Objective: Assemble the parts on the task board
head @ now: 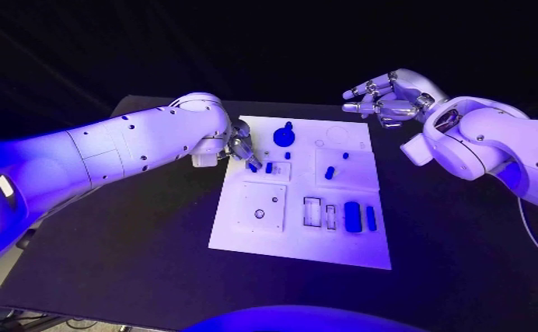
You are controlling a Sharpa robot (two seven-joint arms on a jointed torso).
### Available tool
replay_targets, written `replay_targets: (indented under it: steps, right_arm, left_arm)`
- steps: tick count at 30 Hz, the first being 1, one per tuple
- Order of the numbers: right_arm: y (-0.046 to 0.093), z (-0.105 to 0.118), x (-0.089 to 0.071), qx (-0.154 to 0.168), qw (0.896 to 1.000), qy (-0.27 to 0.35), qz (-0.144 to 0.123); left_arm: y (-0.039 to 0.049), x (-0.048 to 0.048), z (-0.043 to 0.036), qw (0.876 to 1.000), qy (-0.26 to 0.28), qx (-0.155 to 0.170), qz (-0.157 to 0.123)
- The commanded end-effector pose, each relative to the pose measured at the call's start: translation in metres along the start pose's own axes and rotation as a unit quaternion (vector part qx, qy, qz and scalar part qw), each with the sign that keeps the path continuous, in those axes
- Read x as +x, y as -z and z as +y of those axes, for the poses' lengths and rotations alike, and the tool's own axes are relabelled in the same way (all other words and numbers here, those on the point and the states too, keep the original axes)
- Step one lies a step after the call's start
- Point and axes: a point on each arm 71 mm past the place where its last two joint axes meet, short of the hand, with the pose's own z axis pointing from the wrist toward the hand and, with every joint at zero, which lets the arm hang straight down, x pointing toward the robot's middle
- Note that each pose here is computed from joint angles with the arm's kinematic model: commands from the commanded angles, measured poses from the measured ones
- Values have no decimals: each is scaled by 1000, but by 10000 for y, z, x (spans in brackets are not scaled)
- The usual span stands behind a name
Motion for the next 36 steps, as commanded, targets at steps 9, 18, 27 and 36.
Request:
replay_targets:
  steps: [9,18,27,36]
  right_arm:
    - [4,1,12,-1,1000,3,7]
    - [7,0,9,-1,1000,3,6]
    - [9,-1,7,-1,1000,3,6]
    - [11,-1,6,-1,1000,3,6]
  left_arm:
    - [-55,153,9,999,-18,-14,40]
    - [-58,147,-2,999,-15,-16,34]
    - [-62,144,-17,999,-14,-16,31]
    - [-68,127,-10,1000,-7,-20,22]
